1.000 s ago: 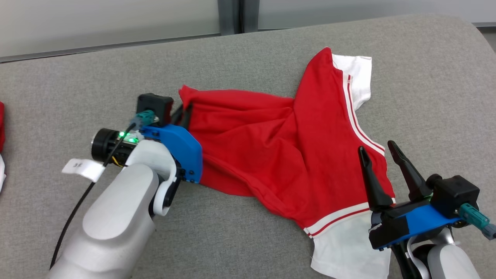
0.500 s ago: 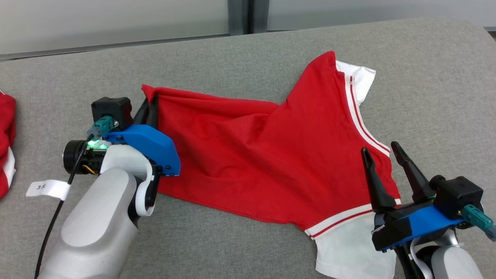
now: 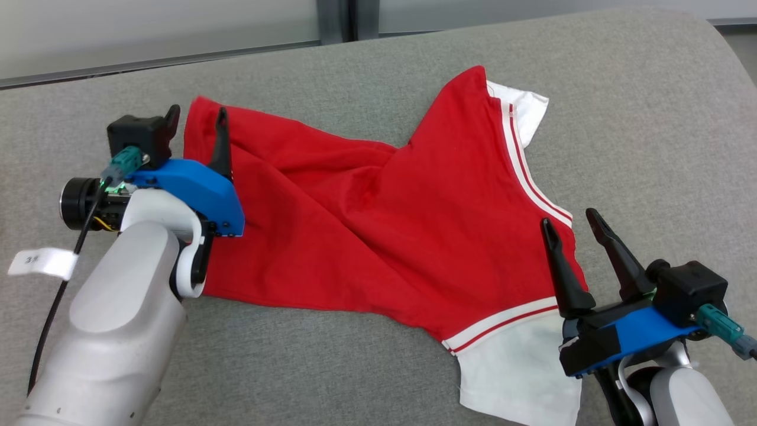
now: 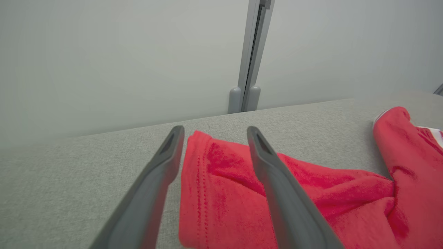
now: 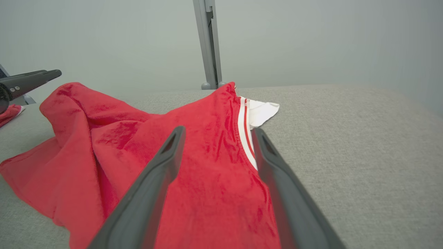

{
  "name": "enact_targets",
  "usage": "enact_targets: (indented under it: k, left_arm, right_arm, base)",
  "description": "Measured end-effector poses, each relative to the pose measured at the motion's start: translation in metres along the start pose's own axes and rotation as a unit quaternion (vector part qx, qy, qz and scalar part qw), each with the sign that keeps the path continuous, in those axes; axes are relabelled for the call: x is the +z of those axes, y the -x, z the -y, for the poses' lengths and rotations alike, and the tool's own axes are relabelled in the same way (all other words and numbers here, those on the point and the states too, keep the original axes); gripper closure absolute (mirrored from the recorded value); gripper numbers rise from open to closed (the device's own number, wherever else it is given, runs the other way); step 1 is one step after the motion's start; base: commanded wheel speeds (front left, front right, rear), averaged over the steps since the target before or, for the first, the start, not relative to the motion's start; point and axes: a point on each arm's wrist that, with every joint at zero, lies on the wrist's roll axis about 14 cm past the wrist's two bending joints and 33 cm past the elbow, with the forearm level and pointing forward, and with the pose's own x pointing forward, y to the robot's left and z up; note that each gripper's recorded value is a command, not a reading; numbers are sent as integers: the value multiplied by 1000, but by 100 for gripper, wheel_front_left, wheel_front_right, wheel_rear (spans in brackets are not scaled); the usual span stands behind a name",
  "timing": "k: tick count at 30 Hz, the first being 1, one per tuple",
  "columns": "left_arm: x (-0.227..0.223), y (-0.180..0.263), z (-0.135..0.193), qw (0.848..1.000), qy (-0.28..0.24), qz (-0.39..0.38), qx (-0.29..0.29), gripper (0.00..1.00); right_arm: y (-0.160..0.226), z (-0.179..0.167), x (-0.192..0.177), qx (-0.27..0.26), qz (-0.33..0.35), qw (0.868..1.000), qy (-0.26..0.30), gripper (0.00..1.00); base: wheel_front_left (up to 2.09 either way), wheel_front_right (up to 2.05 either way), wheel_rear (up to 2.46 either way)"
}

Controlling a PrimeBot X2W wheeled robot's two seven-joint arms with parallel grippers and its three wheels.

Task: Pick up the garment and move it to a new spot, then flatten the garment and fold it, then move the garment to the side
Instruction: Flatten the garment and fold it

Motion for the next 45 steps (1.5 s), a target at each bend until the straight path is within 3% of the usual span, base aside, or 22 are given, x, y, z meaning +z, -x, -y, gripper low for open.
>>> enact_targets:
  k: [10,17,24,28,35,43,45]
  left_arm:
    - [15,45,-2,992,68,100,-36,0]
    - [25,107,-29,981,97,168,32,0]
    - [-5,157,-49,980,90,155,91,0]
    - [-11,165,-48,979,91,152,98,0]
    - [-25,154,-47,984,82,131,86,0]
    - [-31,140,-46,987,74,118,74,0]
    - [-32,140,-45,988,74,117,74,0]
  right_arm:
    - [3,-1,7,2,1,1000,-2,0]
    - [9,-4,10,9,-6,1000,1,0]
    - [12,-3,2,8,-28,1000,-1,0]
    - [11,5,-17,-3,-77,997,-10,0]
    - [-15,40,-44,-44,-194,980,-16,0]
    - [-31,50,-101,-57,-343,937,-18,0]
    - [-38,46,-104,-49,-357,933,-9,100]
  base:
    - [0,0,0]
    - [0,0,0]
    - [0,0,0]
    - [0,0,0]
    - [0,0,0]
    - [0,0,0]
    - [0,0,0]
